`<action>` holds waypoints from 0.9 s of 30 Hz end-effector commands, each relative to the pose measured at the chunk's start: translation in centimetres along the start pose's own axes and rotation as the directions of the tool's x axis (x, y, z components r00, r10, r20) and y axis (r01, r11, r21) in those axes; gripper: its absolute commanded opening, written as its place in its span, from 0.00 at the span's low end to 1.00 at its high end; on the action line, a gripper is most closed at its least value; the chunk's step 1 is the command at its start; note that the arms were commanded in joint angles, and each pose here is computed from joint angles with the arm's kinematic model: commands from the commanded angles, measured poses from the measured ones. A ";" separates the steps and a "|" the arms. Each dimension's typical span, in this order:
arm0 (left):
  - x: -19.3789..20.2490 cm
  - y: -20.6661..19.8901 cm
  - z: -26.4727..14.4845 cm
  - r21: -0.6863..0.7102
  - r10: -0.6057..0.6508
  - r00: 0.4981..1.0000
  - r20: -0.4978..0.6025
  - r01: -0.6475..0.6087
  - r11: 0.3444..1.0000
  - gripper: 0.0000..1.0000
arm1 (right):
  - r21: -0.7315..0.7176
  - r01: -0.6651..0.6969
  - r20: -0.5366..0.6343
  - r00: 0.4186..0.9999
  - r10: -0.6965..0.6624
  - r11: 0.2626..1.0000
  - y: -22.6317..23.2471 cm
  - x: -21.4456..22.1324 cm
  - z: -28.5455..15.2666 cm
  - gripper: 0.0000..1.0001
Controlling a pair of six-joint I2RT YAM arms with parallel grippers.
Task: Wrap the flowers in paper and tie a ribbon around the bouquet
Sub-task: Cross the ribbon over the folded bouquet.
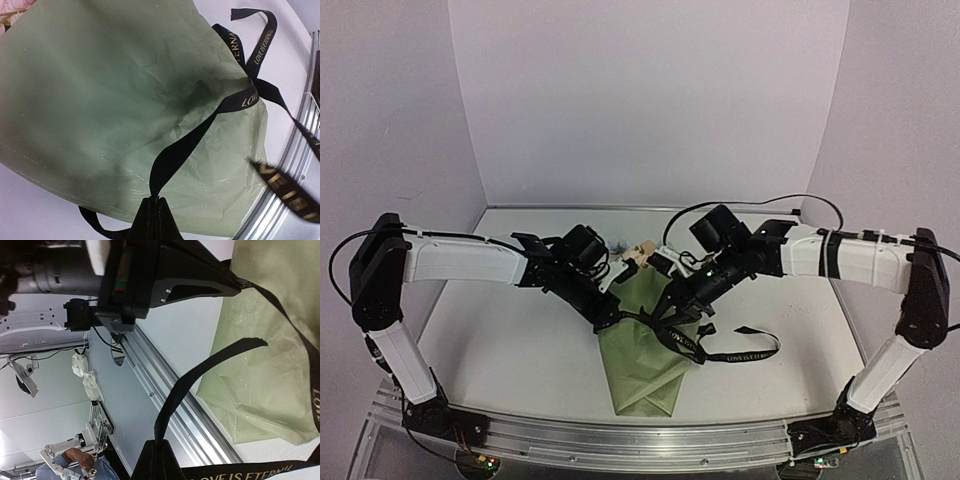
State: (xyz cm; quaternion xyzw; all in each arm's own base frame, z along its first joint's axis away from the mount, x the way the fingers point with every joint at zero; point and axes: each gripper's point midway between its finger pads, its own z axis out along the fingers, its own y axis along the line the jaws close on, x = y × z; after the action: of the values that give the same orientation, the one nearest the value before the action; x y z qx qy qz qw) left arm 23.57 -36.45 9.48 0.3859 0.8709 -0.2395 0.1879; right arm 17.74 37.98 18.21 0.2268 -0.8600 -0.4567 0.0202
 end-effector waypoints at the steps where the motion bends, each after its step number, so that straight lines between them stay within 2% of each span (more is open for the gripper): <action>1: -1.8 -1.2 -1.4 0.100 -0.022 0.997 0.071 0.015 0.995 0.00 | -0.019 0.024 -0.027 0.999 -0.025 1.000 0.6 -0.7 2.5 0.00; 11: -2.5 -1.5 -3.2 0.143 -0.042 0.991 0.125 0.024 0.989 0.00 | 0.197 -0.014 -0.021 1.000 0.018 0.980 -5.4 -1.7 5.6 0.00; 18: -2.4 -1.9 -3.5 0.165 -0.042 0.991 0.129 0.021 0.986 0.00 | 0.455 0.001 0.006 1.000 -0.004 0.890 -9.9 -2.0 4.6 0.00; 27: -1.1 -3.0 -2.5 0.244 -0.041 0.997 0.063 0.024 0.969 0.00 | 0.621 -0.030 0.076 0.997 -0.023 0.783 -12.3 -2.8 3.6 0.00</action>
State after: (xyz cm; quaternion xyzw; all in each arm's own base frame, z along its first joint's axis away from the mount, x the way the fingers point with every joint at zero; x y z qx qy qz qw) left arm 22.42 -36.92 12.39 0.3721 0.8486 -0.3330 0.1750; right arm 22.19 36.40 6.98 0.2087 -0.9536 -0.2122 -0.0453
